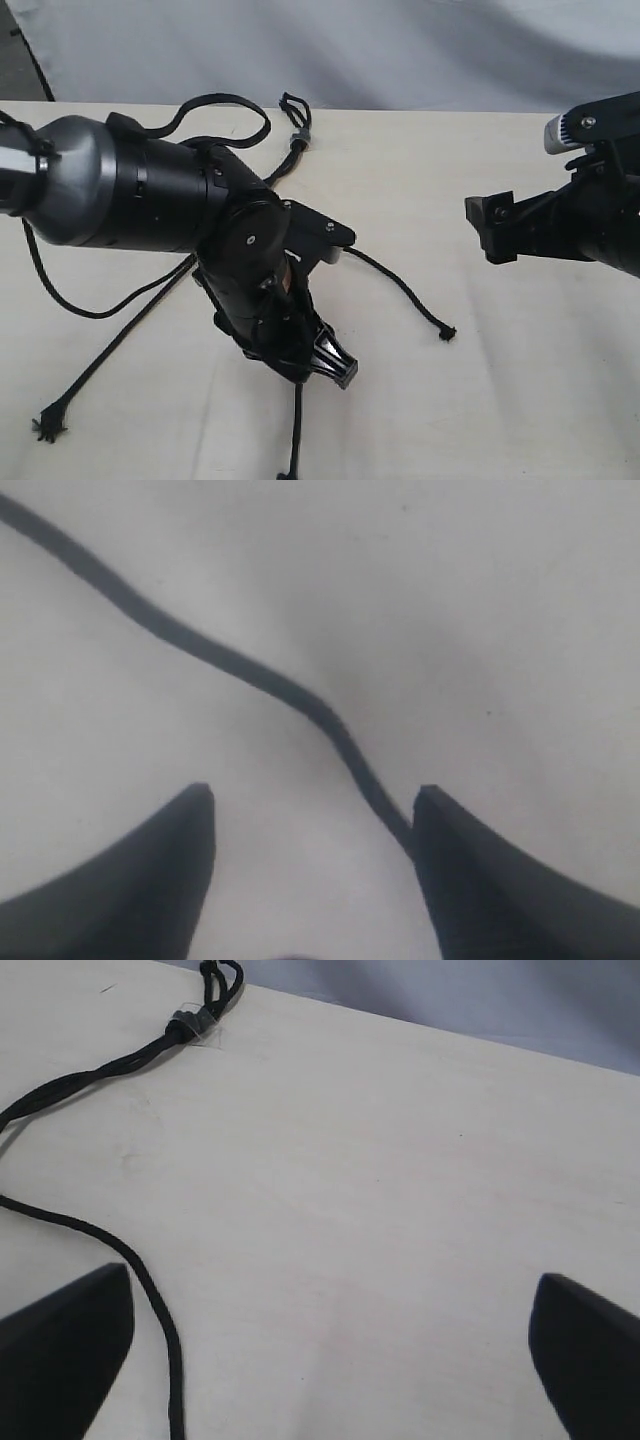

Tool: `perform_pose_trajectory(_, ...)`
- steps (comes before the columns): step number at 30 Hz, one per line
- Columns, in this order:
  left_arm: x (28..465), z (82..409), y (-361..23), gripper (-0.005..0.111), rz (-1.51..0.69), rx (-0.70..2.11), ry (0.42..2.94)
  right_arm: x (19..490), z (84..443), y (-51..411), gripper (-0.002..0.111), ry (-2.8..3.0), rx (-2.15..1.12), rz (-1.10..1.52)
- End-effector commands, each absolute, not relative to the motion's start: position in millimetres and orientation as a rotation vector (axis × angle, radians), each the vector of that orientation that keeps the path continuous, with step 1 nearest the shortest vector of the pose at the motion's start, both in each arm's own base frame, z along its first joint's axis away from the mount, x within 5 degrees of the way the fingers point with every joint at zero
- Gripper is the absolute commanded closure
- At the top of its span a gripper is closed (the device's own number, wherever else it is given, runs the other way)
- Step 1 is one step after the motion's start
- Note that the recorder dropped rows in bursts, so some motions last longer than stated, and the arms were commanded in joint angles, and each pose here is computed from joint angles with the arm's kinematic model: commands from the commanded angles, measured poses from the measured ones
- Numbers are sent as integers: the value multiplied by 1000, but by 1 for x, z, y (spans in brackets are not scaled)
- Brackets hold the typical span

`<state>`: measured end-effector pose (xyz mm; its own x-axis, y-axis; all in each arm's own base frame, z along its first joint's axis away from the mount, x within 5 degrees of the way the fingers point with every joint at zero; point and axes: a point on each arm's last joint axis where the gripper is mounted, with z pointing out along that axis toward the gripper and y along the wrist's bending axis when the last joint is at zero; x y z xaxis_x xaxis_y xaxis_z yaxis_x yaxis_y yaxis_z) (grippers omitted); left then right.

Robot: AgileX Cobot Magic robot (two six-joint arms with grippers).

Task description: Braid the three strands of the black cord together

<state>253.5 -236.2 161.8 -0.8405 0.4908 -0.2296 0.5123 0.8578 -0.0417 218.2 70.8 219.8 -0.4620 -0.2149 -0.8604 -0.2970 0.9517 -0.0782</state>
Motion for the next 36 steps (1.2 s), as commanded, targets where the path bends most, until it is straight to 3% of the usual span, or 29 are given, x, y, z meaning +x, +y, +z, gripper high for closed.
perform_pose_trajectory(1,253,148,-242,50,-181,760,2867,219,220,69,8,2066,-346,99)
perform_pose_trajectory(6,254,119,-249,52,-228,775,2920,219,220,69,8,2066,-346,99)
perform_pose_trajectory(8,253,112,-249,58,-214,783,2939,219,220,69,8,2066,-346,99)
perform_pose_trajectory(10,253,112,-249,71,-211,784,2944,219,220,69,8,2066,-346,99)
perform_pose_trajectory(14,250,113,-247,107,-189,894,2943,219,220,69,8,2068,-337,104)
perform_pose_trajectory(19,253,122,-241,107,-50,1092,2901,219,220,69,8,2068,-337,104)
perform_pose_trajectory(21,260,140,-233,107,76,1112,2804,219,220,69,8,2068,-337,104)
perform_pose_trajectory(24,271,173,-209,107,439,1137,2607,219,220,69,8,2068,-337,104)
perform_pose_trajectory(26,280,172,-190,107,553,1137,2572,219,220,69,8,2068,-337,104)
perform_pose_trajectory(31,300,144,-121,107,524,979,2666,219,220,69,8,2068,-337,104)
perform_pose_trajectory(36,293,116,-89,107,345,902,2666,219,220,69,8,2068,-337,104)
